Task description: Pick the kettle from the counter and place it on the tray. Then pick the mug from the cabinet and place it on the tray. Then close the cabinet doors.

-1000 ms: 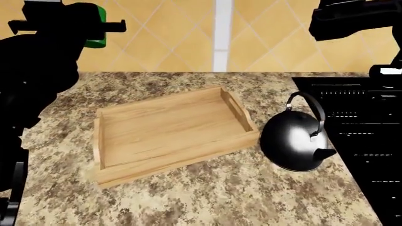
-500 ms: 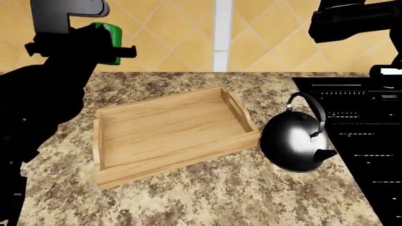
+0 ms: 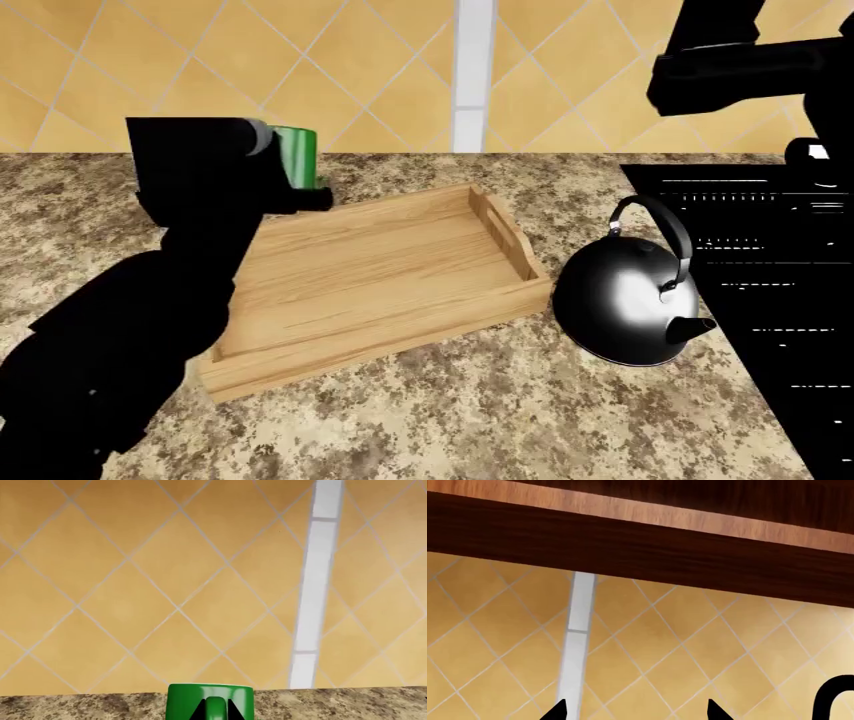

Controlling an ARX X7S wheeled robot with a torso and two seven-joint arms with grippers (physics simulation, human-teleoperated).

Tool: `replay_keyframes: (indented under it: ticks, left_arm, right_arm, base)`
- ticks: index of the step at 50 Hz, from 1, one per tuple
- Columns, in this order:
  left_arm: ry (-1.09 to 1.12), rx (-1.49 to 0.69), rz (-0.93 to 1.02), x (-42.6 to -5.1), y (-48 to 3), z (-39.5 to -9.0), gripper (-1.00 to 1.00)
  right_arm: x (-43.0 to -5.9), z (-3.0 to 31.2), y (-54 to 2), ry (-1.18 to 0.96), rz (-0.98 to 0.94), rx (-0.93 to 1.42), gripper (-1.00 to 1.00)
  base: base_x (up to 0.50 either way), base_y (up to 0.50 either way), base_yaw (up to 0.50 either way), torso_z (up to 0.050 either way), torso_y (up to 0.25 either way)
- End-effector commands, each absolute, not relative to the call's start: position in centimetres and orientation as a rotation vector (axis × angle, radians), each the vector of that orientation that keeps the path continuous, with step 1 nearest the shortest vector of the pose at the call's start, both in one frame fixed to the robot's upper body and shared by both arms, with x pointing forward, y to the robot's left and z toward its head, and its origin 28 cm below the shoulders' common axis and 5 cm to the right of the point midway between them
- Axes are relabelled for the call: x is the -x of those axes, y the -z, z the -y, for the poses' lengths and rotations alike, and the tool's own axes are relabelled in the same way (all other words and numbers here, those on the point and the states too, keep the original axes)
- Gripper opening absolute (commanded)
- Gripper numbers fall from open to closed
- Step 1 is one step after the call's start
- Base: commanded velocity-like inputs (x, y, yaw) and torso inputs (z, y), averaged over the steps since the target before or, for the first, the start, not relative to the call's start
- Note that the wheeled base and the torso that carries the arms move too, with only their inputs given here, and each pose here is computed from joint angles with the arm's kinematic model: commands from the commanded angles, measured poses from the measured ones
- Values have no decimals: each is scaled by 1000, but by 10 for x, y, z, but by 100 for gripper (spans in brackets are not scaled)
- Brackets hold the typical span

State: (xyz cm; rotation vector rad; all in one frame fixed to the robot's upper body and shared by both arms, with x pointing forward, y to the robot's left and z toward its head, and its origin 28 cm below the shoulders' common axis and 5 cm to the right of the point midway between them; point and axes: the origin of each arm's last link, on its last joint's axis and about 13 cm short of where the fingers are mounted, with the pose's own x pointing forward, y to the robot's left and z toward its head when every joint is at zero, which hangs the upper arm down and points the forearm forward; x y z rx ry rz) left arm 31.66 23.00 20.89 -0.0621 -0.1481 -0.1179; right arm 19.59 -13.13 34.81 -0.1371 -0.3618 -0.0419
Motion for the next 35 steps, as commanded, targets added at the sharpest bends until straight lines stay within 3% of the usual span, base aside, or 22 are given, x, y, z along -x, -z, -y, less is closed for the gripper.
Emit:
replay_keyframes:
  ticks: [1, 26, 35]
  left_arm:
    - [135, 117, 198, -304, -178, -225, -100]
    - [143, 96, 141, -300, -155, -229, -100]
    - [194, 61, 174, -290, -202, -232, -100]
  right_arm:
    - [-198, 132, -343, 42, 353, 126, 100]
    - [-202, 131, -339, 40, 342, 119, 100]
    - [-204, 130, -339, 38, 341, 120, 100]
  base:
    - [0, 0, 0, 0, 0]
    - [0, 0, 0, 0, 0]
    - [0, 0, 0, 0, 0]
